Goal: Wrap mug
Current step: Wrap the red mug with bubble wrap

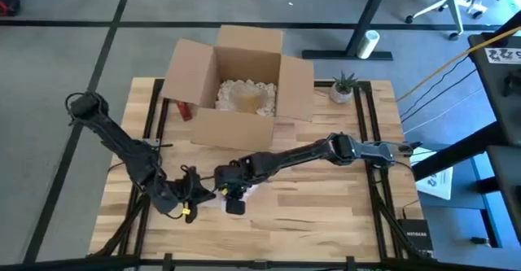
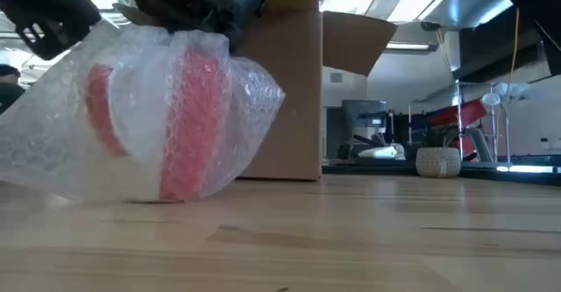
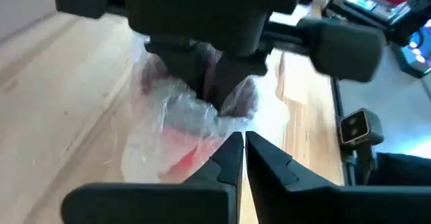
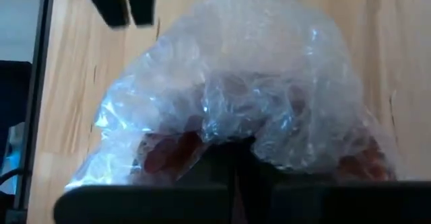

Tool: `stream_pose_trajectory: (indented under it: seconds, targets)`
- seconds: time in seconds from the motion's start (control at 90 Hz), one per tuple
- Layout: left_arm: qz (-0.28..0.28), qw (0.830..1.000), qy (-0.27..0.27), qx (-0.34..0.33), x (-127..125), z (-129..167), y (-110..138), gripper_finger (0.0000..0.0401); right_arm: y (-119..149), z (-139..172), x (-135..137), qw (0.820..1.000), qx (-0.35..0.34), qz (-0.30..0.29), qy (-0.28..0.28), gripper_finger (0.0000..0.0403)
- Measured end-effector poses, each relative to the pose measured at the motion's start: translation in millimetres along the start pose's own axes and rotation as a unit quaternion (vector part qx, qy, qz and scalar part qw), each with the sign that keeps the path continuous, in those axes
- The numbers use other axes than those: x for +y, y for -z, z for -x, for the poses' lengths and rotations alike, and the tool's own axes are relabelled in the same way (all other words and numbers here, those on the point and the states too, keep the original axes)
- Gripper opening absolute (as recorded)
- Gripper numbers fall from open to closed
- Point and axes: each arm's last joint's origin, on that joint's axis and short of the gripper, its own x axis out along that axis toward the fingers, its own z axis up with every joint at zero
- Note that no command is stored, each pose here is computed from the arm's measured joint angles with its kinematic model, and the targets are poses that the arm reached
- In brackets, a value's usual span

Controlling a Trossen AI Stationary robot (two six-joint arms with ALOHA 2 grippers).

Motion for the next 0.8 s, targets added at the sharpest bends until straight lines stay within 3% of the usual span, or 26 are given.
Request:
stream_pose_trajectory:
  seconds: [0.556, 0.8]
  targets:
    - [-0.003, 0.999, -0.038, 0.029, 2, -22, 20, 0.0, -12, 51, 18, 0.999, -0.051, 0.005, 0.012, 0.0]
    - [0.004, 0.998, -0.052, 0.023, 7, -27, 14, 0.0, -3, 61, 17, 0.998, -0.018, -0.02, 0.058, 0.0]
